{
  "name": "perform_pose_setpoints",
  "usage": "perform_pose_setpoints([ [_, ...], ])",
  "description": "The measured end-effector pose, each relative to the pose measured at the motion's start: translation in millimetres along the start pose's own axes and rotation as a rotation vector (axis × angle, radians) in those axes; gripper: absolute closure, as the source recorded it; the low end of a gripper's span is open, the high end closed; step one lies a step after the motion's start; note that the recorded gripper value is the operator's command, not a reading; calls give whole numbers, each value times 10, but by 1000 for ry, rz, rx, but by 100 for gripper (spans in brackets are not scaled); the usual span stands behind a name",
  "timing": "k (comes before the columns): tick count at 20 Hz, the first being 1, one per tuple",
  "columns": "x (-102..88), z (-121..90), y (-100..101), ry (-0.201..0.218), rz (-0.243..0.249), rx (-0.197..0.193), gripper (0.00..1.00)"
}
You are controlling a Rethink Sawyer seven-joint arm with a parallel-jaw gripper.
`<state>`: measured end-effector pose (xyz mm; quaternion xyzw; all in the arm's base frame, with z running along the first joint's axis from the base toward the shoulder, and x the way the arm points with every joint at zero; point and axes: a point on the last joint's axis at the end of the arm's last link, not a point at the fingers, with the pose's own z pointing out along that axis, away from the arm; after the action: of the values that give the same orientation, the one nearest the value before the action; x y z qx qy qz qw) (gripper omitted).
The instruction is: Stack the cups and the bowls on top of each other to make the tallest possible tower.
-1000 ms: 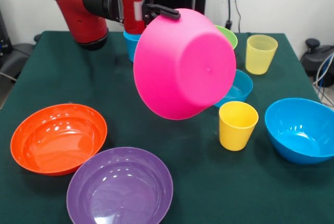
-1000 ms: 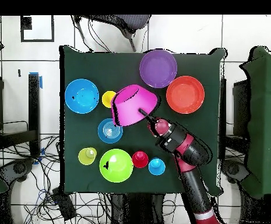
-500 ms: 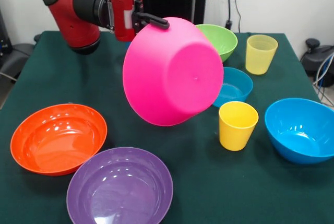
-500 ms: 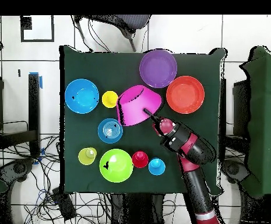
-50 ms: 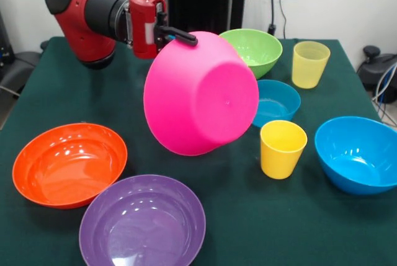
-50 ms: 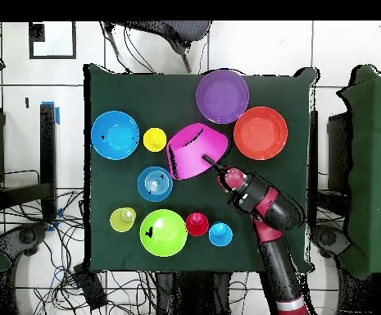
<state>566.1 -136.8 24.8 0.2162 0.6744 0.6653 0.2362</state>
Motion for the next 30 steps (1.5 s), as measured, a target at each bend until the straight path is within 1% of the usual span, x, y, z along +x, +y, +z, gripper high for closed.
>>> perform_pose_setpoints([
  [4,-12,-26,-25,3,-20,9,100],
  [7,-17,-44,-44,14,-34,11,100],
  [12,-28,-97,-104,48,-52,8,100],
  [16,-51,-180,-180,69,-74,6,100],
  [22,-90,-292,-334,86,-117,12,100],
  [25,-87,-307,-334,96,-140,3,100],
  [26,-74,-312,-338,107,-152,-2,100],
  [30,-48,-321,-353,127,-169,-9,100],
])
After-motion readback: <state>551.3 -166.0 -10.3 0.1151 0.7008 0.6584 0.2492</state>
